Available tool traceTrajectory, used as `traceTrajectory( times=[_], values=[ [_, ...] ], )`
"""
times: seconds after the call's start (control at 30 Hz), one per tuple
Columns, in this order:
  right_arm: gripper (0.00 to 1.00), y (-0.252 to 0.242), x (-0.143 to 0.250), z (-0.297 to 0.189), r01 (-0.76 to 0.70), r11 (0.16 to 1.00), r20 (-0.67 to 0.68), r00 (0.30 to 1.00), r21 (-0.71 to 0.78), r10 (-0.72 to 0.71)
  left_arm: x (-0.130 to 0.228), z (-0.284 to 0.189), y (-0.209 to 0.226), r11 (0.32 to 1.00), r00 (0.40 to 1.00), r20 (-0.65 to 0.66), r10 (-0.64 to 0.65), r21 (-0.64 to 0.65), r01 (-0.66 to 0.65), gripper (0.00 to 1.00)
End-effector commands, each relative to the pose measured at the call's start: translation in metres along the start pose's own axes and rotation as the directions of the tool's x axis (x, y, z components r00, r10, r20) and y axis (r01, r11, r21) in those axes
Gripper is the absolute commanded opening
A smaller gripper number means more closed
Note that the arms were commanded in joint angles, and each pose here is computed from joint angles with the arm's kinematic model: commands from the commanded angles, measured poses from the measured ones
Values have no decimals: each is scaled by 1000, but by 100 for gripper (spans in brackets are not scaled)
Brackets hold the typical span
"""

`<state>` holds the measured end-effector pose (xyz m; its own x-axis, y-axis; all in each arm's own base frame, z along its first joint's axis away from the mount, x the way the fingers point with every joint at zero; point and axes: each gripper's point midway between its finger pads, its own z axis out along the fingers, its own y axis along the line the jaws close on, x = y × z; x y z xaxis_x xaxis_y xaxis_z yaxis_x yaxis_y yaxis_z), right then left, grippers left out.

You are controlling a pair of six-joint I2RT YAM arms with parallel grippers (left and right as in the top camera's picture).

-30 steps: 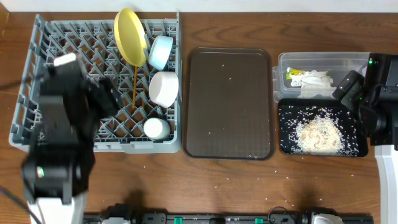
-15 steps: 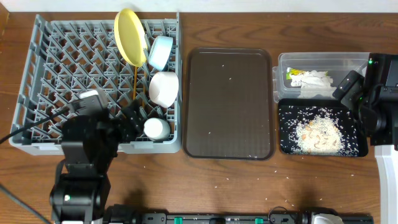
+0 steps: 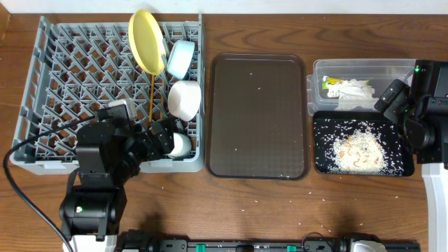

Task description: Sort waste into correct bins and load items into the dishwasher

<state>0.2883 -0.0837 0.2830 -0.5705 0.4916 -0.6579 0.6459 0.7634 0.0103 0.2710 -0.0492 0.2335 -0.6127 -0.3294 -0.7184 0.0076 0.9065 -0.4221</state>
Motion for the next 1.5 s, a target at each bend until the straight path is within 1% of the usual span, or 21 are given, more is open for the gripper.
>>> traceTrajectory(
  times=[0.0, 0.1, 0.13, 0.2, 0.3, 0.37, 0.5, 0.63, 0.73, 0.87, 1.0, 1.1, 1.27, 1.47],
  values=[
    [99, -2, -2, -1, -20, 1000, 9, 1000, 8, 20, -2, 6, 20, 984, 989, -5, 146, -103, -146, 89],
    [99, -2, -2, -1, -20, 1000, 9, 1000, 8, 20, -5, 9, 36, 969, 988, -10, 157, -189, -156, 90],
    [99, -2, -2, -1, -20, 1000, 9, 1000, 8, 20, -5, 9, 37, 967, 987, -7, 162, -199, -160, 90],
    [99, -2, -2, -1, -20, 1000, 9, 1000, 8, 20, -12, 4, 39, 958, 981, 36, 188, -225, -176, 90],
    [99, -2, -2, -1, -20, 1000, 9, 1000, 8, 20, -25, 0, 36, 947, 950, 156, 271, -220, -234, 90],
    [99, -2, -2, -1, -20, 1000, 9, 1000, 8, 20, -29, -5, 39, 943, 920, 256, 299, -226, -244, 90],
    [99, -2, -2, -1, -20, 1000, 9, 1000, 8, 20, -19, -14, 57, 942, 865, 398, 306, -258, -214, 90],
    [99, -2, -2, -1, -20, 1000, 9, 1000, 8, 20, -4, -21, 75, 938, 818, 483, 313, -292, -187, 90],
    [99, -2, -2, -1, -20, 1000, 9, 1000, 8, 20, 11, -19, 85, 925, 794, 499, 348, -318, -206, 90],
    [99, -2, -2, -1, -20, 1000, 9, 1000, 8, 20, 20, -15, 90, 911, 757, 524, 389, -339, -234, 90],
    [99, -2, -2, -1, -20, 1000, 9, 1000, 8, 20, 29, -10, 96, 905, 741, 536, 405, -351, -241, 90],
    [99, -2, -2, -1, -20, 1000, 9, 1000, 8, 20, 38, -3, 101, 905, 747, 529, 404, -351, -241, 90],
    [99, -2, -2, -1, -20, 1000, 9, 1000, 8, 20, 61, 10, 113, 904, 814, 435, 384, -357, -236, 90],
    [99, -2, -2, -1, -20, 1000, 9, 1000, 8, 20, 61, 9, 113, 903, 813, 437, 386, -358, -236, 90]
  ],
)
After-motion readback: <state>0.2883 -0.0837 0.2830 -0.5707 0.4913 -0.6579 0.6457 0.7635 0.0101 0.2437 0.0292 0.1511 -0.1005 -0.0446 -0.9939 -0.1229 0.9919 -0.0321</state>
